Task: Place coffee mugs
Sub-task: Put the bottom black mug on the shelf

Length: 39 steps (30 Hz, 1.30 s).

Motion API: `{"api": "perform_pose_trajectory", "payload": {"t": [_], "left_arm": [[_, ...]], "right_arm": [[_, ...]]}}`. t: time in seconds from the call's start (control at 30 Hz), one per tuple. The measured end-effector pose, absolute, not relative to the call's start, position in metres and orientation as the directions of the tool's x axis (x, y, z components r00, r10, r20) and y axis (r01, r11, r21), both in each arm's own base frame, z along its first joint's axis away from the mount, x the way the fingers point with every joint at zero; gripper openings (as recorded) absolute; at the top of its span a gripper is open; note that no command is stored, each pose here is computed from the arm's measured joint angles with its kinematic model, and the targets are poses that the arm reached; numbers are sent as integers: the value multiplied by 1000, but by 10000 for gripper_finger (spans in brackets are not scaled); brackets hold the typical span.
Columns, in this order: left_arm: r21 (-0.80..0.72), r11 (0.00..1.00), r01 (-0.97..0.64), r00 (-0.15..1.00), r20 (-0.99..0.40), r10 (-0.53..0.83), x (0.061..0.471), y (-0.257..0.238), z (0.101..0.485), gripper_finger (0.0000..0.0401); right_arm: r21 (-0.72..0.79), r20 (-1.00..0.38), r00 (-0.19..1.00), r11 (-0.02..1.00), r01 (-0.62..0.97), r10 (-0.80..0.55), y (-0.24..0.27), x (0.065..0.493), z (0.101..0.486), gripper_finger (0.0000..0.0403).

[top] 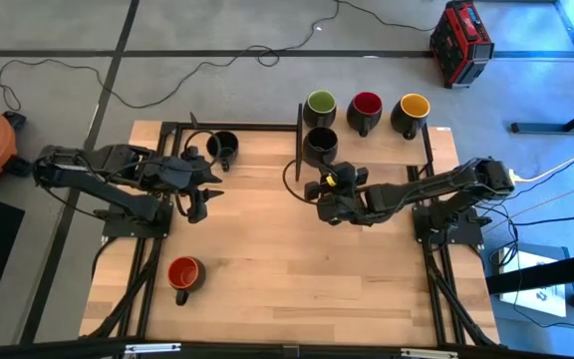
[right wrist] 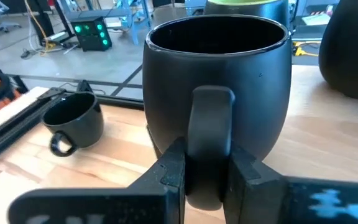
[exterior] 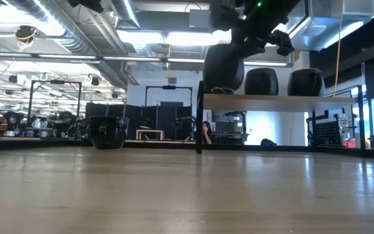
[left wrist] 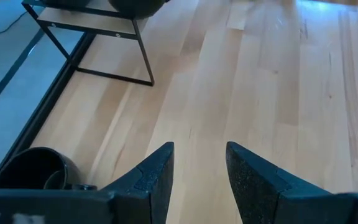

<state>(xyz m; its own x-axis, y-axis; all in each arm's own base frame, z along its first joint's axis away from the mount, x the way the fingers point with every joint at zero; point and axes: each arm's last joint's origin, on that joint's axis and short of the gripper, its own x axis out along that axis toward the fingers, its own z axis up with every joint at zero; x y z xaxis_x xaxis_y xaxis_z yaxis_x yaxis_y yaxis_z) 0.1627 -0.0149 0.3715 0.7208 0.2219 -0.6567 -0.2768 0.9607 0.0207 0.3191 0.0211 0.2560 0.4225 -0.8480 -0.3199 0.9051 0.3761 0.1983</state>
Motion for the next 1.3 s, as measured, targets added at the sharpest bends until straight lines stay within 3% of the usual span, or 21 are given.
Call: {"api": "perform_pose_trajectory", "payload": {"t": [1.3], "left_arm": [[14,961,-277,731,-646,220,164,-15,373,141]], "right_arm": [[180,-320,421,381,907,-849,20,325,250,58]]}}
